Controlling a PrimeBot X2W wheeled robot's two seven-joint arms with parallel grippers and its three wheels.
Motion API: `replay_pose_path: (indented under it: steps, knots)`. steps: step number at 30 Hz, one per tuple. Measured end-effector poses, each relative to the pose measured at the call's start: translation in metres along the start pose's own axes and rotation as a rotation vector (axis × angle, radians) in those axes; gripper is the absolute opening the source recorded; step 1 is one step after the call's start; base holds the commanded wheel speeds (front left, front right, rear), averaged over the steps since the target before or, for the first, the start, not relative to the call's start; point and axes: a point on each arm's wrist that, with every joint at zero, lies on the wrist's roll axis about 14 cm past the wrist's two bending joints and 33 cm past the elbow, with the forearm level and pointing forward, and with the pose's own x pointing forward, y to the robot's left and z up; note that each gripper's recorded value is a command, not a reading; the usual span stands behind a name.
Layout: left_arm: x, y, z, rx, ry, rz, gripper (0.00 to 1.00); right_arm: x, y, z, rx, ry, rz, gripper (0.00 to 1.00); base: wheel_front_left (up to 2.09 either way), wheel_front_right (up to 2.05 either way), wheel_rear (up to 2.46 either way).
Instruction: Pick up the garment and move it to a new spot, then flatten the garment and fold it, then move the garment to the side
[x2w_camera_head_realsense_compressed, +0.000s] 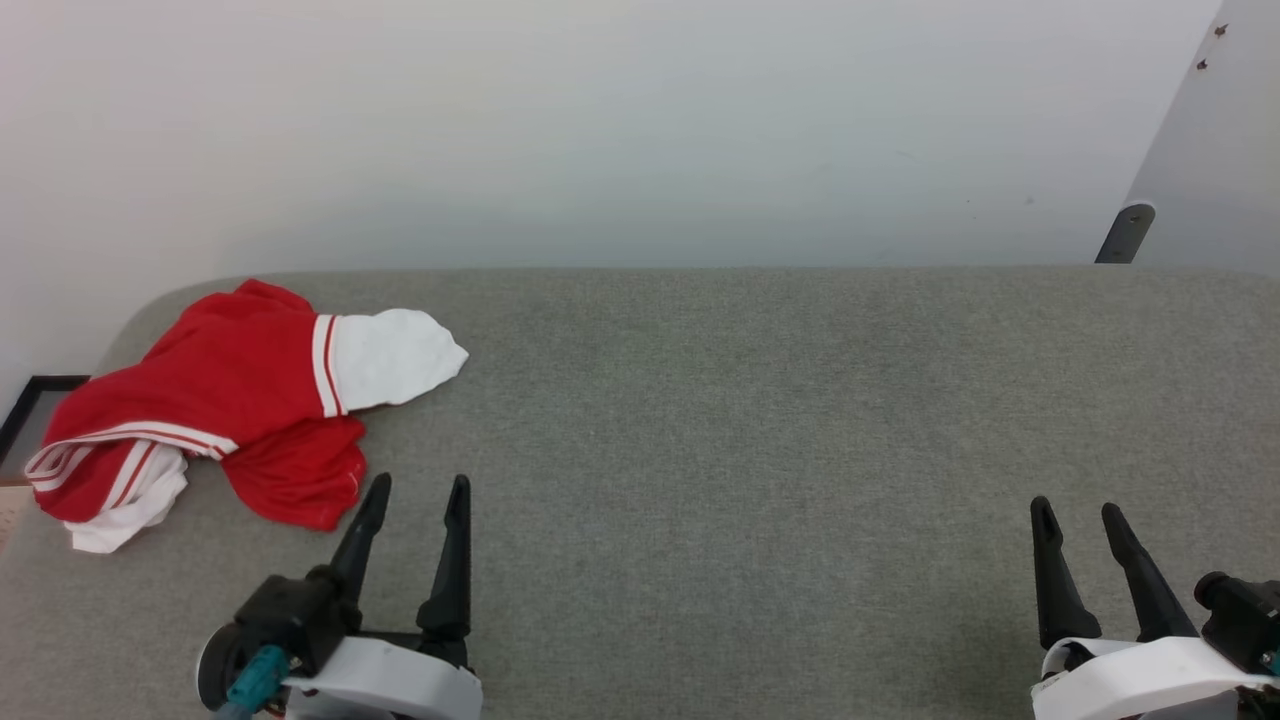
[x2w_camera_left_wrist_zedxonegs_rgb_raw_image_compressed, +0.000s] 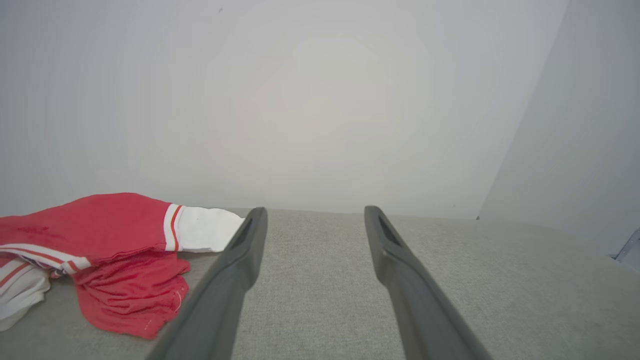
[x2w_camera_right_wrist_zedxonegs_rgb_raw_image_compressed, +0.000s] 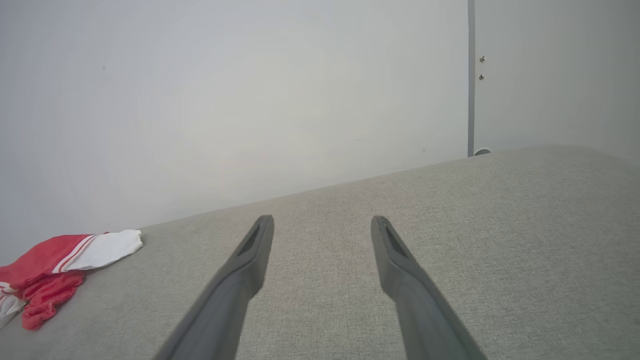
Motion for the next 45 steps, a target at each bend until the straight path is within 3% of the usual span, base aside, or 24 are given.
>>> replay_pose_path:
  steps: [15,21,37,45]
  knots:
    - [-0.003,-0.005,0.004,0.098,-0.024,-0.04,1.0,0.002,0.001,0.005,-0.095,-0.018,0.009,1.0,0.0,0.0,0.0]
    - [-0.005,0.008,0.005,0.09,-0.023,0.008,1.0,0.007,0.014,0.002,-0.098,-0.007,0.051,1.0,0.0,0.0,0.0]
    - [-0.072,0.121,0.04,0.108,-0.051,0.434,1.0,0.031,0.134,-0.021,-0.104,0.055,0.398,1.0,0.0,0.0,0.0]
    - [-0.094,0.143,0.071,0.055,-0.068,0.484,1.0,0.033,0.185,-0.036,-0.096,0.089,0.539,1.0,0.0,0.0,0.0]
